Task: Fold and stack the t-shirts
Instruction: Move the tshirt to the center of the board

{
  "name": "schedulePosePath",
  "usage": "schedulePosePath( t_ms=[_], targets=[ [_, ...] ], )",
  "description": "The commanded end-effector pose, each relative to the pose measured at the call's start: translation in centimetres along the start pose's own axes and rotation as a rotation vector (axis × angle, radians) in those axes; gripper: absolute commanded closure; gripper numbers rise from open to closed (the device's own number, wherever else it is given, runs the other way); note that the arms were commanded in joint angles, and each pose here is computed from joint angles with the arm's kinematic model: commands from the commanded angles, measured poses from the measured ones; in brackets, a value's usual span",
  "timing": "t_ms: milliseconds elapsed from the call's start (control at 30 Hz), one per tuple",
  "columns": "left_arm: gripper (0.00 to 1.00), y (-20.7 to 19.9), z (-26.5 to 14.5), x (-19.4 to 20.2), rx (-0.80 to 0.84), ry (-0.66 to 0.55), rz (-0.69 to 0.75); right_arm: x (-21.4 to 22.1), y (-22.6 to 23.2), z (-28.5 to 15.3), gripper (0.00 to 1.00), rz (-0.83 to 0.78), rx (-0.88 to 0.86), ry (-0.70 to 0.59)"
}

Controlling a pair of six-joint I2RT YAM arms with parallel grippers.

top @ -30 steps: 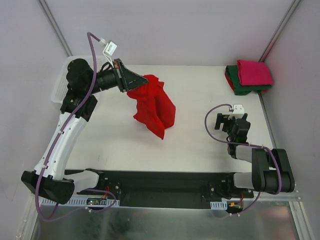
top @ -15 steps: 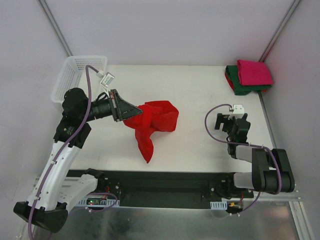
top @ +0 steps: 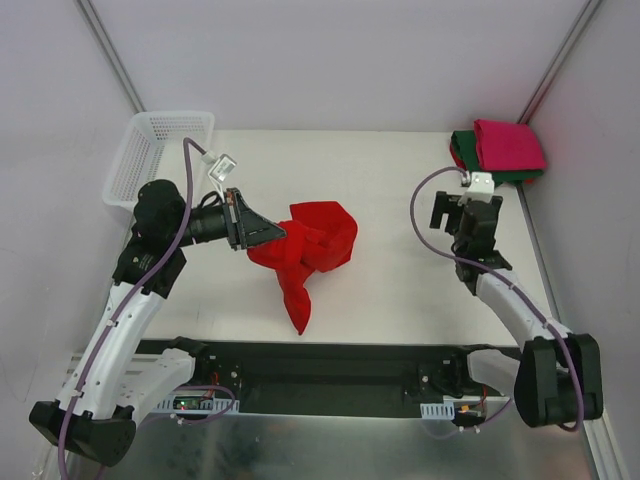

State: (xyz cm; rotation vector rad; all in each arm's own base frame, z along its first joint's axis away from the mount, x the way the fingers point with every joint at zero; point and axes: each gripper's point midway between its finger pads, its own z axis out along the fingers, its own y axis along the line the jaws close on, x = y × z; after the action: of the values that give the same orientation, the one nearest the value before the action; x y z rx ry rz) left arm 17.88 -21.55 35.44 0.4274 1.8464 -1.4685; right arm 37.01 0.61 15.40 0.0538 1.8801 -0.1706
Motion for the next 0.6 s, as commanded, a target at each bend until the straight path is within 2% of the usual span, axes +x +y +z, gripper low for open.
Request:
schedulePosePath(
  t_ms=[0,133,167,200,233,433,567],
  targets=[
    [1.00,-1.5,-0.4,0.9,0.067,0.030,0.059,-3.7,1.5,-2.8,0.04,0.148,-0.060,0.067],
    [1.00,-1.6,-0.6,2.0,0.098,0.073,0.044,-4.8,4.7,-4.6,0.04,0.102,-0.147,0.142],
    [1.00,-1.5,-0.6,2.4,0.106,0.087,0.036,-4.2,5.2,-5.2,0.04,0.092,-0.163,0.194],
    [1.00,-1.1,-0.5,2.9,0.108,0.101,0.023,-4.7,8.0,-6.9,0.04,0.090,-0.288,0.243],
    [1.00,-1.0,-0.5,3.0,0.110,0.104,0.026,-4.6,9.4,-7.6,0.04,0.075,-0.335,0.268],
    [1.00,-0.9,-0.4,3.2,0.123,0.121,0.029,-5.3,13.5,-11.7,0.04,0.031,-0.507,0.278],
    [1.00,-1.1,-0.4,3.0,0.137,0.129,0.044,-6.3,13.8,-14.0,0.04,0.150,-0.556,0.247]
  ],
)
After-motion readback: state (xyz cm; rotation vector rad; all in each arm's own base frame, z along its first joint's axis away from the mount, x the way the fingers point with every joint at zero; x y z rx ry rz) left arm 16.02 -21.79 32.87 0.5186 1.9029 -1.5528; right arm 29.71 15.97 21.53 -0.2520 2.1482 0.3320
